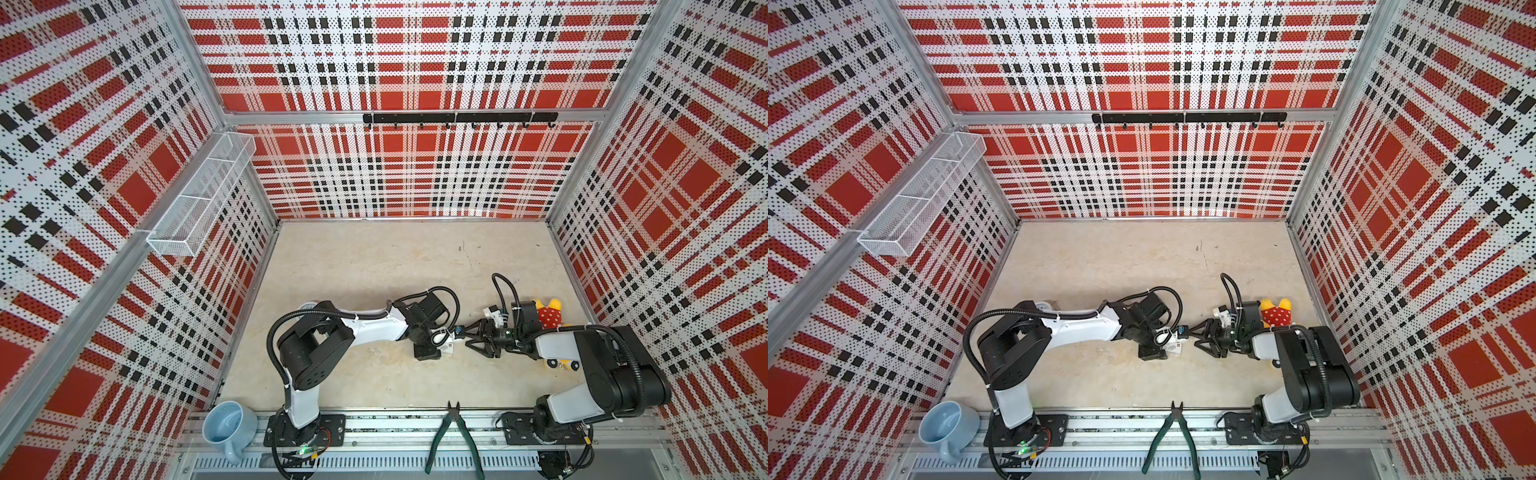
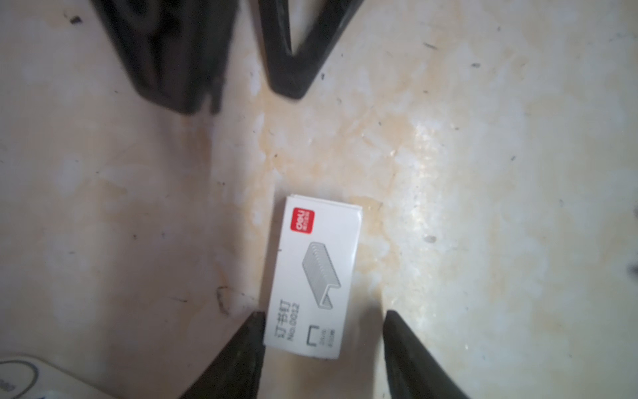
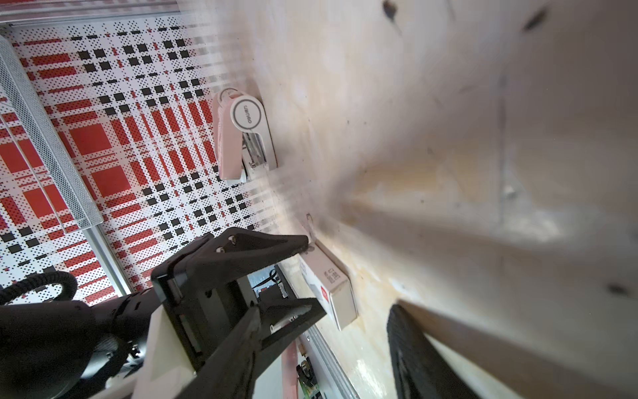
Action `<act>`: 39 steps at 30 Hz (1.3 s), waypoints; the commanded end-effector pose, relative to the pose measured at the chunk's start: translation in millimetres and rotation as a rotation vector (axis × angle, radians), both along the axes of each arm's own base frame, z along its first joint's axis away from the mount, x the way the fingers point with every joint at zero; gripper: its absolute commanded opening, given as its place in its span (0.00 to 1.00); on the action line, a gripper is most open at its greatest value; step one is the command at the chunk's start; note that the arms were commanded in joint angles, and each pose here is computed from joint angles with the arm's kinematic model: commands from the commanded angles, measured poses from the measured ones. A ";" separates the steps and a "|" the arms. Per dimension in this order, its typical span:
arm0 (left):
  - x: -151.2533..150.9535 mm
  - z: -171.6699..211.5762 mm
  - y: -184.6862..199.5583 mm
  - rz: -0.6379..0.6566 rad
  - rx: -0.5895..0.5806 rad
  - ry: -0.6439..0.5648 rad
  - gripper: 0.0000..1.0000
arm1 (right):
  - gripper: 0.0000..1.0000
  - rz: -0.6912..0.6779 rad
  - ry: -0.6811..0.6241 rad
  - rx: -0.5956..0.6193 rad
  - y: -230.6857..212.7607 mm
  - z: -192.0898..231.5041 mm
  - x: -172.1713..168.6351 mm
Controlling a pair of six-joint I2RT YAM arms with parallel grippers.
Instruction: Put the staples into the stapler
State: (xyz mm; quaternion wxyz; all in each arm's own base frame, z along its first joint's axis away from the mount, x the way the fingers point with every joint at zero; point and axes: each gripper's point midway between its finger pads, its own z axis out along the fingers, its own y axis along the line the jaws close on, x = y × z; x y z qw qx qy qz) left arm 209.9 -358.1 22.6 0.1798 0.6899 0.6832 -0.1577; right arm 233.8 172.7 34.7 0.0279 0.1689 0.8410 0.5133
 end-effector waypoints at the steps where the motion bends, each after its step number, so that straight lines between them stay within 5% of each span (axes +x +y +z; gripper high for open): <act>1: 1.5 4.5 -5.8 -0.011 -0.042 -0.020 0.56 | 0.61 -0.004 0.005 -0.009 1.5 -3.9 -2.6; 6: 1.6 2.7 -8.6 -0.007 -0.056 -0.022 0.57 | 0.61 -0.007 0.009 -0.017 0.6 -3.4 -5.3; 16: -7.7 0.2 -8.6 -0.018 -0.062 -0.003 0.41 | 0.60 -0.012 -0.010 -0.013 0.7 4.0 -7.6; 39: -10.6 -6.4 -13.7 -0.015 -0.071 -0.014 0.38 | 0.57 0.082 -0.038 0.085 31.6 4.0 -13.0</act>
